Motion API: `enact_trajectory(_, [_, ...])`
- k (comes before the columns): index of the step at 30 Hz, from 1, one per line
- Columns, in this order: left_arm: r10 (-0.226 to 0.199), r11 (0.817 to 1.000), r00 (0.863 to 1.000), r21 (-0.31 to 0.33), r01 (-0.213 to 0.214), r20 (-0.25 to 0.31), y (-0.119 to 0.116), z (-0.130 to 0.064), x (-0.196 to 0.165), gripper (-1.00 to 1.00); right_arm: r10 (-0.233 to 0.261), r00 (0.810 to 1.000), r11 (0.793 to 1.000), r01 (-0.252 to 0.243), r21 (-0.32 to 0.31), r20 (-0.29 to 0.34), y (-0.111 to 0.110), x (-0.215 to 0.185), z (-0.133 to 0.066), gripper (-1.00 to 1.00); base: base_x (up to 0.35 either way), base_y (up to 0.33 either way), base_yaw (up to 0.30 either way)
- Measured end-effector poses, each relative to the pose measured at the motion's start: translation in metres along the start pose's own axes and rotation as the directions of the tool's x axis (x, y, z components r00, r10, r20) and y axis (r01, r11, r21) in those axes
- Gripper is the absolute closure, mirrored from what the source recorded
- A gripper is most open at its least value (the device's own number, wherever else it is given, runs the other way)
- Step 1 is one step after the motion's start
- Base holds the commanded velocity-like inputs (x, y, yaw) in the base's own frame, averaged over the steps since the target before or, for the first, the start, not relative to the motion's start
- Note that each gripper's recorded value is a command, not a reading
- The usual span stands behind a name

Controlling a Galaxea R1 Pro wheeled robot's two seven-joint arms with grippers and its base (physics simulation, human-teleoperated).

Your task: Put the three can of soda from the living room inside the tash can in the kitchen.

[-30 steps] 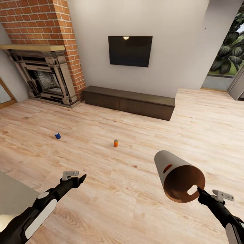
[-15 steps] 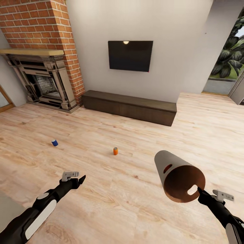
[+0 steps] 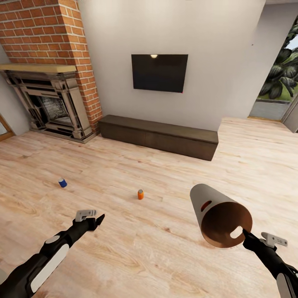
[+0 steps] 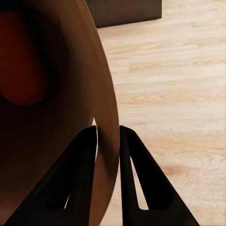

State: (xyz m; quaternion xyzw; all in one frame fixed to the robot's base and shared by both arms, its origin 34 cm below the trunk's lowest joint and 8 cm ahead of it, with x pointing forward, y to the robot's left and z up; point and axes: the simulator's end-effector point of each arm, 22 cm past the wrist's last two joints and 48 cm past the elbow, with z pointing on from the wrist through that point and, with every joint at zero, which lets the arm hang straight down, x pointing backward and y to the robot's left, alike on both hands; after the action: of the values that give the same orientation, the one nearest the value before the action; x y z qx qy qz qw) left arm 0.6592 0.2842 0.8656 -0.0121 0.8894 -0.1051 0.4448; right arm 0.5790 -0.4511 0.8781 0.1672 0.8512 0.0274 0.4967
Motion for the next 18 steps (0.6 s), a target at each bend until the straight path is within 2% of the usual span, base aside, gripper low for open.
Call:
enact_trajectory(5, [0.001,1.000,1.000,0.000,-0.001,0.004,-0.0004,-0.0007,-0.0019,-1.00,0.000,1.000,1.000,0.000,0.000,0.000,0.0005,0.0001,-0.0002,1.00,0.321,0.000,-0.090])
enact_trajectory(18, [0.004,1.000,1.000,0.002,-0.004,0.019,-0.0020,-0.0042,-0.0099,-1.00,0.004,1.000,1.000,-0.004,-0.005,0.011,0.0027,-0.0054,-0.0021,1.00,0.321,-0.040,-0.169])
